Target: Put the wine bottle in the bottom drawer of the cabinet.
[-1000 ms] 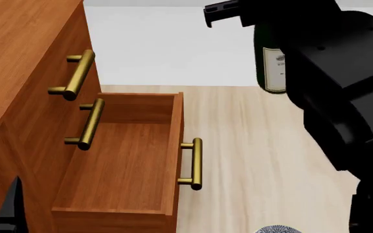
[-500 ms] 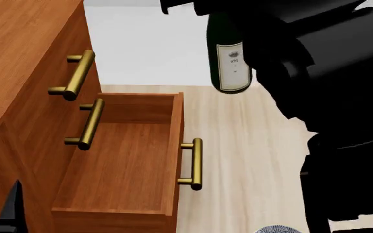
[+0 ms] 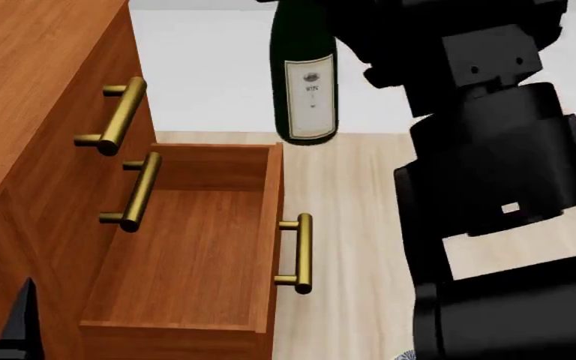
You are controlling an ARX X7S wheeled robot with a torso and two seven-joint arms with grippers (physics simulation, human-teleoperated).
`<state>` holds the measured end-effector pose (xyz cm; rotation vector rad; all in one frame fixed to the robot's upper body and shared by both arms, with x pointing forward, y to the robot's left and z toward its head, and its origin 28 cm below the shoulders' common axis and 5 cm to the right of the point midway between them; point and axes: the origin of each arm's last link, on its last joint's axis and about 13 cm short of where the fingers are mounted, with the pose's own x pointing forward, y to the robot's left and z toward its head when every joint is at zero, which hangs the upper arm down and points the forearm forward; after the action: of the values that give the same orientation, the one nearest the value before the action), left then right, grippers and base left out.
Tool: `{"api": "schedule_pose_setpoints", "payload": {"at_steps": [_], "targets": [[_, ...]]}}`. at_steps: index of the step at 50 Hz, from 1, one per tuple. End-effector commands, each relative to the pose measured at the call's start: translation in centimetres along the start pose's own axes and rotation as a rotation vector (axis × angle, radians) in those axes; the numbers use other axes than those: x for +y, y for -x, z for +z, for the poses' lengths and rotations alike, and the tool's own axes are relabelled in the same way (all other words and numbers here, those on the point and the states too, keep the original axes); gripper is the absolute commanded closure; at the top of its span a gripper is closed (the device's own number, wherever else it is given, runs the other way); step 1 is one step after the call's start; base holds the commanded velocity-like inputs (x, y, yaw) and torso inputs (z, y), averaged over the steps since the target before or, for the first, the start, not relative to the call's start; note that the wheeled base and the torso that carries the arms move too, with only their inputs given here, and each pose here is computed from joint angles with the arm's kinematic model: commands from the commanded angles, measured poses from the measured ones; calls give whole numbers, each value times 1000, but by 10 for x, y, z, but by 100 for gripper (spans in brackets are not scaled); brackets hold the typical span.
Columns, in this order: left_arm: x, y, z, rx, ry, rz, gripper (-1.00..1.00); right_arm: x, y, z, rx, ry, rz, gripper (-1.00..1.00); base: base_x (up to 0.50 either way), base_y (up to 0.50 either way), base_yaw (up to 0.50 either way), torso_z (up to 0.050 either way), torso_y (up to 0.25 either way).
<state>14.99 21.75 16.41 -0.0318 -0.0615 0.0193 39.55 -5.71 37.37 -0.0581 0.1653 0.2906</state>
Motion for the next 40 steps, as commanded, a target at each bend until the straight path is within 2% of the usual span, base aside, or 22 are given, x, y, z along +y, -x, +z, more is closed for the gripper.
{"api": "schedule_pose_setpoints", "payload": {"at_steps": [1,16,17,21,31,32,40], "targets": [[-1,0,2,-3,0,-6,-100,12,-3,17,23,-39,14,100,0,0,0,0,0],[1,1,-1,-1,12,-11,-100,27,-2,13,111,-72,10,100,0,0,0,1,1],[0,1,0,-4,17,-16,-100,28,-2,13,108,-103,18,100,0,0,0,0,0],[1,2,1,-16,13,-16,-100,32,1,17,116,-99,27,100,0,0,0,0,0],[3,1,1,-17,27,-7,-100,38,1,13,153,-187,45,100,0,0,0,0,1],[2,2,2,-25,33,-20,-100,39,0,12,161,-216,56,100,0,0,0,0,0],[4,2,1,-20,29,-11,-100,43,-4,2,182,-222,62,100,0,0,0,0,1]]}}
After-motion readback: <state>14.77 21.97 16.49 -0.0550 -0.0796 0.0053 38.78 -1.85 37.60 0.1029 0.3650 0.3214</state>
